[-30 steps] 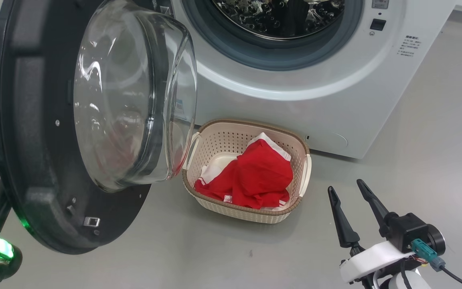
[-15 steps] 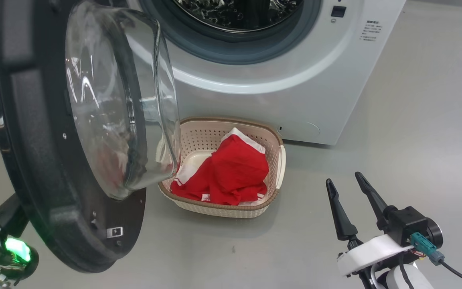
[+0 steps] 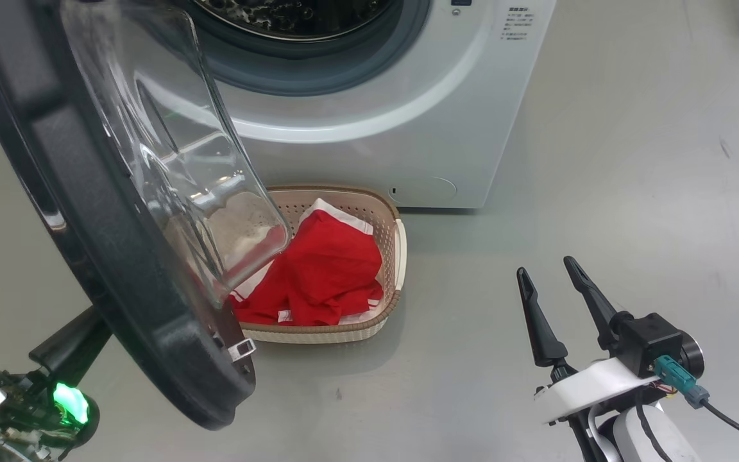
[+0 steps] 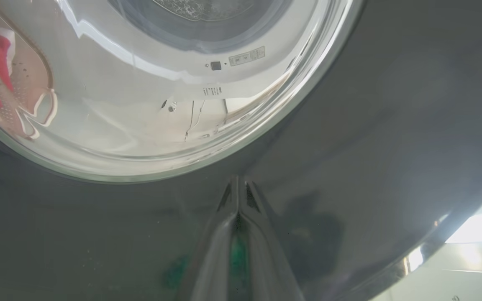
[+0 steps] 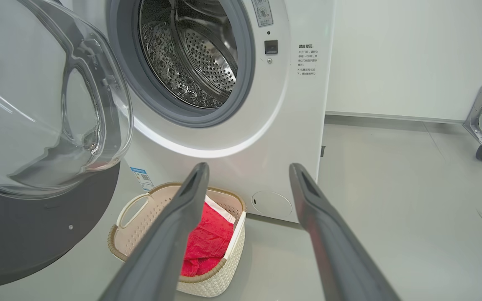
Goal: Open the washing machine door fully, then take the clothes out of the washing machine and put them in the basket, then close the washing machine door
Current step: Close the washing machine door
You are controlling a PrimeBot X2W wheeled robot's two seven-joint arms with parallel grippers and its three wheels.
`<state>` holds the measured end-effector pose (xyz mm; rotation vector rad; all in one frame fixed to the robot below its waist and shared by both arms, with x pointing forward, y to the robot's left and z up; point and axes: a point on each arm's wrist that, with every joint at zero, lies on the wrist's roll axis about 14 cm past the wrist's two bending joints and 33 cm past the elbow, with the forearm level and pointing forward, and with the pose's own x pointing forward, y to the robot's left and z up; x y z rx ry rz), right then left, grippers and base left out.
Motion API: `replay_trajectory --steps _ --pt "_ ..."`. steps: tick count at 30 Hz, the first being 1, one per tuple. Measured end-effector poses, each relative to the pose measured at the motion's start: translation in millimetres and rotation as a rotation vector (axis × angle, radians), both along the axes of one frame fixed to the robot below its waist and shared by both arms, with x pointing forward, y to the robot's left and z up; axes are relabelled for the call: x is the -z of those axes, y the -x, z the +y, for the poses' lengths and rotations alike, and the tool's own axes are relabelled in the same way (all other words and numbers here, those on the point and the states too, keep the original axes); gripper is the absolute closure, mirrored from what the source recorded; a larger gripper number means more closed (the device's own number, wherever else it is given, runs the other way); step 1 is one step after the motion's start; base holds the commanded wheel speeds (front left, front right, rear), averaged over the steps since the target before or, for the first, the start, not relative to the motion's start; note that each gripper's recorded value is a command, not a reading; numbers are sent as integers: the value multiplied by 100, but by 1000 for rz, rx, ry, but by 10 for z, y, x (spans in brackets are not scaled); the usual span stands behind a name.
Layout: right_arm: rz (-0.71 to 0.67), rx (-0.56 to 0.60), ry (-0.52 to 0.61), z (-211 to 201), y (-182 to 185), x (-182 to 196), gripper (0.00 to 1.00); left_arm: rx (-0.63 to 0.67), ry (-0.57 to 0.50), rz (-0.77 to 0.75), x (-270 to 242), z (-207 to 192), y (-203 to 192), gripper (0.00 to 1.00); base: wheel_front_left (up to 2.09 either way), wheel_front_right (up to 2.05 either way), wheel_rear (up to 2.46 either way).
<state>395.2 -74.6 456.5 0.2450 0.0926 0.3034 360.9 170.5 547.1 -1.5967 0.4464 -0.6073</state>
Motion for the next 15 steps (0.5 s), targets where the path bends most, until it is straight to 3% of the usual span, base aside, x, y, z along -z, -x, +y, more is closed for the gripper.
replay_trajectory --steps 15 --pt "-6 102 4 -329 -50 -22 0 201 -6 13 96 -569 -241 100 0 0 0"
